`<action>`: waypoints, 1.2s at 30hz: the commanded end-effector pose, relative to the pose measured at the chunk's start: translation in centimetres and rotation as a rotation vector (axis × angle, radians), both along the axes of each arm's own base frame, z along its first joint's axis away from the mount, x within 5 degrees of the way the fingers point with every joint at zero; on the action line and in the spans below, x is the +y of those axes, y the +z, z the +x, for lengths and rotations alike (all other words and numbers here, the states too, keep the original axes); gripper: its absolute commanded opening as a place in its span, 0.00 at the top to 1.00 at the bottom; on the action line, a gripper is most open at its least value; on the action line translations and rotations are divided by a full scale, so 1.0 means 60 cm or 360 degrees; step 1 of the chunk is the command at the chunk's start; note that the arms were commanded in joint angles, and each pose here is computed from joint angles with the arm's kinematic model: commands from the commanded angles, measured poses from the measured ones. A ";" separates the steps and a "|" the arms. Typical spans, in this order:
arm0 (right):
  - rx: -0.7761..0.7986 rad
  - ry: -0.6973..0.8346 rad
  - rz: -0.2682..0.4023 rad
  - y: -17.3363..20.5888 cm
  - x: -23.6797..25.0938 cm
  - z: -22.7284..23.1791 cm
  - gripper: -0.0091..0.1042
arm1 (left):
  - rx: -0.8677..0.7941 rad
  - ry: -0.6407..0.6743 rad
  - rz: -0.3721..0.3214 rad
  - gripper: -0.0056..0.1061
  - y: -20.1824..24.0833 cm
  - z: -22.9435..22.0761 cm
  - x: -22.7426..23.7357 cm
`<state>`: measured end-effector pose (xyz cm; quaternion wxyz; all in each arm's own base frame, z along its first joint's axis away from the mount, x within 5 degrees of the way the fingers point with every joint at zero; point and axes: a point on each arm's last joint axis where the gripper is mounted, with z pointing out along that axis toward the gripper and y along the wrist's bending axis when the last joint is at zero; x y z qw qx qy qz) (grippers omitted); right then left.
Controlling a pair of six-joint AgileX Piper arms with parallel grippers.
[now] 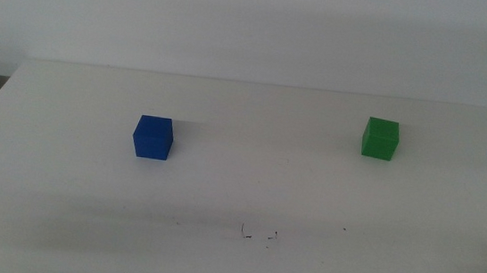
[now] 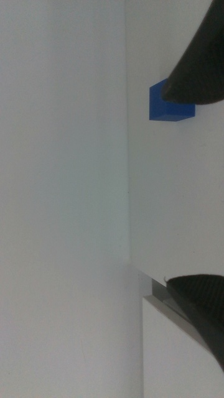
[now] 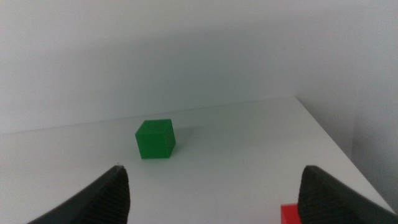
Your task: Stack red cubes first, then green, then blue cubes in a specific spot.
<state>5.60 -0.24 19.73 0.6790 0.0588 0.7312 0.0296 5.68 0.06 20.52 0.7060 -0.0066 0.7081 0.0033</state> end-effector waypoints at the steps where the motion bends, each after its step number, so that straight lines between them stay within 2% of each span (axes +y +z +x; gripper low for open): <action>1: -0.0046 0.0009 -0.0020 0.006 0.000 0.001 0.10 | -0.0018 0.0001 0.0000 0.11 0.001 0.000 0.000; 6: -0.0236 0.0021 0.0054 0.034 0.002 0.000 0.10 | -0.0018 0.0001 0.0000 0.11 0.001 0.000 0.000; 11: -0.0078 0.0015 0.0029 0.119 0.001 0.019 0.10 | -0.0021 0.0001 0.0000 0.11 0.002 0.000 0.000; 14: 0.0195 0.0014 -0.0032 0.189 0.000 0.040 0.10 | -0.0021 0.0001 0.0000 0.11 0.002 0.000 0.000; 18: 0.0756 0.0031 -0.0090 0.249 -0.002 0.069 0.10 | -0.0021 0.0001 0.0000 0.11 0.002 0.000 0.000; 22: 0.1130 0.0034 -0.0057 0.281 -0.002 0.088 0.10 | -0.0021 0.0001 0.0000 0.11 0.002 0.000 0.000; 30: 0.0959 0.0043 0.0021 0.301 0.000 0.137 0.10 | -0.0021 0.0001 0.0000 0.11 0.002 0.000 0.000; 36: 0.0866 0.0041 0.0018 0.308 0.000 0.141 0.10 | -0.0021 0.0001 0.0000 0.11 0.002 0.000 0.000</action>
